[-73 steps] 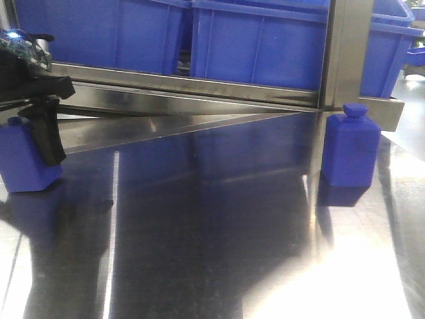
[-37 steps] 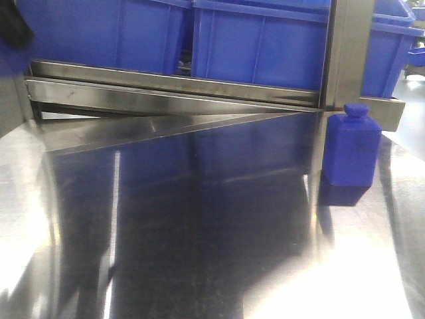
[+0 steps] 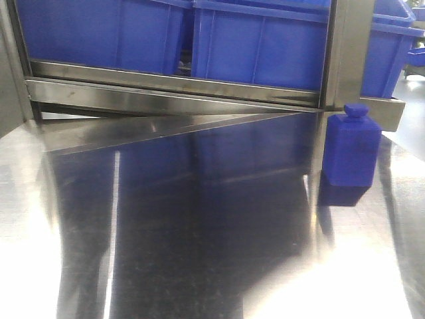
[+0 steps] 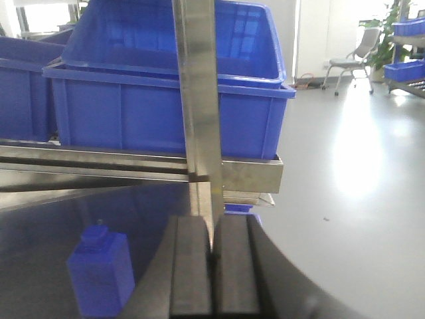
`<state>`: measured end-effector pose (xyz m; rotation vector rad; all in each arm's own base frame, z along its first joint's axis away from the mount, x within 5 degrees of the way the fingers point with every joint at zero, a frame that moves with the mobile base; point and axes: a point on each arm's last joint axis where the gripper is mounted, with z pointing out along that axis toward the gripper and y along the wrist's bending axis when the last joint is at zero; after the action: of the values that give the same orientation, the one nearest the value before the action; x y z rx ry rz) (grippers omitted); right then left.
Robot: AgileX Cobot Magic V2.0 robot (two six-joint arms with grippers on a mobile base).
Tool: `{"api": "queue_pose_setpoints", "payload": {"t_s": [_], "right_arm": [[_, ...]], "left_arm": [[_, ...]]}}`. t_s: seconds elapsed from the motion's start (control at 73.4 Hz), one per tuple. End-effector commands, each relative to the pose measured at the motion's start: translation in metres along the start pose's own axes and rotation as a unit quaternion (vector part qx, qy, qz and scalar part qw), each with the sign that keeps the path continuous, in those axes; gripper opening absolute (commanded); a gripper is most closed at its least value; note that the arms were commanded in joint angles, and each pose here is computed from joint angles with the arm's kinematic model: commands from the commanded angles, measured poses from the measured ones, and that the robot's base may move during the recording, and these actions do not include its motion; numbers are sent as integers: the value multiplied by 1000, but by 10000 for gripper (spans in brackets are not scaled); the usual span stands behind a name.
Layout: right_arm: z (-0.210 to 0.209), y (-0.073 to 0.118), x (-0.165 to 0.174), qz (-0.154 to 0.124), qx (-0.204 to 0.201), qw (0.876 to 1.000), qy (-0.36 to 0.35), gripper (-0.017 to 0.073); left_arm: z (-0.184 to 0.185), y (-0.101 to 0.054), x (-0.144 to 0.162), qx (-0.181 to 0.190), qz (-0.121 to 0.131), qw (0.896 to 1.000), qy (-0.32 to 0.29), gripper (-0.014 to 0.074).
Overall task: Pick and sort blue part to right shelf
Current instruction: 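Move the right gripper down to the blue block nearest it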
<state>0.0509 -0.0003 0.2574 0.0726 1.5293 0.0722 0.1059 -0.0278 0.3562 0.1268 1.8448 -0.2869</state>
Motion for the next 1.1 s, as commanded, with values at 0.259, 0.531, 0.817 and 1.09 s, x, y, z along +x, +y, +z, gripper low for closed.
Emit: {"api": "queue_pose_setpoints", "payload": {"t_s": [0.259,0.531,0.817,1.09], "right_arm": [[42,29,-81,4,-113,993,42,360],[93,74,-96,-31,-191,959,205,613],[160,91,-119,-51,-125,912,387,613],[237,96,-97,-29,-66,857,510,613]], "left_arm": [[-35,-1,4,7,5,991,-131,269],[-35,-1,4,7,5,991,-133,269],[-35,-1,4,7,5,991,-135,269],[-35,-1,4,7,5,991,-135,269]]}}
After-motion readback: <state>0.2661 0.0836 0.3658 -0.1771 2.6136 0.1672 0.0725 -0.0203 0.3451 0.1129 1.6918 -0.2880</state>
